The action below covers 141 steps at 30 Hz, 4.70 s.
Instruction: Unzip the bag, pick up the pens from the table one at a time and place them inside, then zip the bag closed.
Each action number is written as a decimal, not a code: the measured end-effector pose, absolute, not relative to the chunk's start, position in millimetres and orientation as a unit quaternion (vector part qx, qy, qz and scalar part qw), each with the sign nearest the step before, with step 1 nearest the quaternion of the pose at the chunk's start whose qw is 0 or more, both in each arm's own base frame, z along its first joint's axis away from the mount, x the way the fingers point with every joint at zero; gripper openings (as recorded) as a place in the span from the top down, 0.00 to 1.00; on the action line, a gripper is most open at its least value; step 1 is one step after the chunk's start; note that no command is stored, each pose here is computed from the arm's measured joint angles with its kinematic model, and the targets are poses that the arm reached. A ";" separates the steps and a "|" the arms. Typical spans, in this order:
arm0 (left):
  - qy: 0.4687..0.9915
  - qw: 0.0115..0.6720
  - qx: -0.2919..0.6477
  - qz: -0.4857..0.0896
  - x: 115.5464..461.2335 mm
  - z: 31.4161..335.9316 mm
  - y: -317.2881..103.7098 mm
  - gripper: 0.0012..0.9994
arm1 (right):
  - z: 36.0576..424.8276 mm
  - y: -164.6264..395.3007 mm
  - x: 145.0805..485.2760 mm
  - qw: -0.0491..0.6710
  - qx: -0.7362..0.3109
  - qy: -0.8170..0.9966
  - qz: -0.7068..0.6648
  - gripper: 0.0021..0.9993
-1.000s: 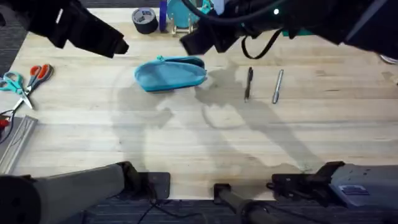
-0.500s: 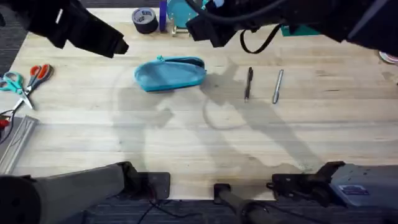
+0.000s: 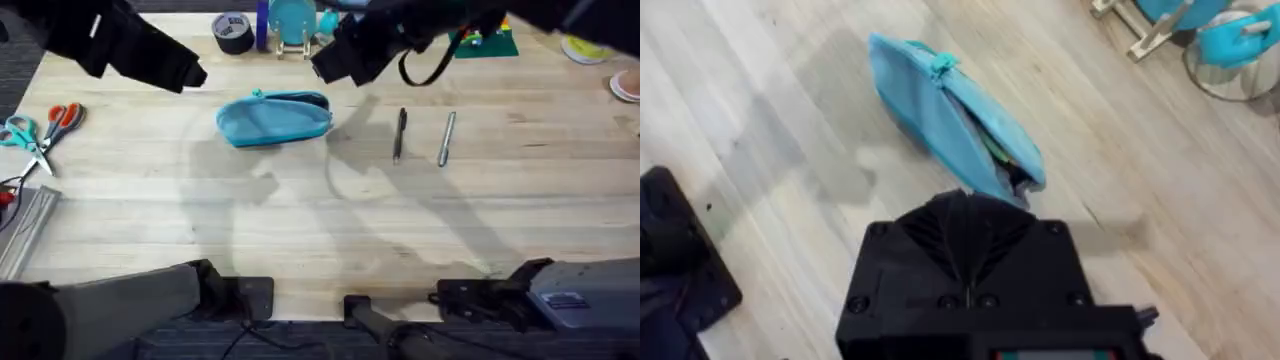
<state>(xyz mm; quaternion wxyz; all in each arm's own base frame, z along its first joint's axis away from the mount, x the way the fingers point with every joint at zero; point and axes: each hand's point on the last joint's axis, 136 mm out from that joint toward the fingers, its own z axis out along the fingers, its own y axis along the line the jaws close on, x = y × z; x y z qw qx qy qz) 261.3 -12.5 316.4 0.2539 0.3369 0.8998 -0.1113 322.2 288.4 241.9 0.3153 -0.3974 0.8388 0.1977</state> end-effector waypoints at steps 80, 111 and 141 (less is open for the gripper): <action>0.900 0.254 0.337 -0.111 261.4 316.4 -12.5 0.00 | 98.5 356.7 377.2 0.214 -0.691 0.678 0.129 0.97; 0.900 0.254 0.337 -0.111 261.4 316.4 -12.5 0.00 | 89.5 349.7 353.4 0.165 -0.699 0.682 0.138 0.00; 0.900 0.254 0.337 -0.111 261.4 316.4 -12.5 0.00 | 234.3 289.2 359.1 0.274 -0.573 0.761 0.130 0.00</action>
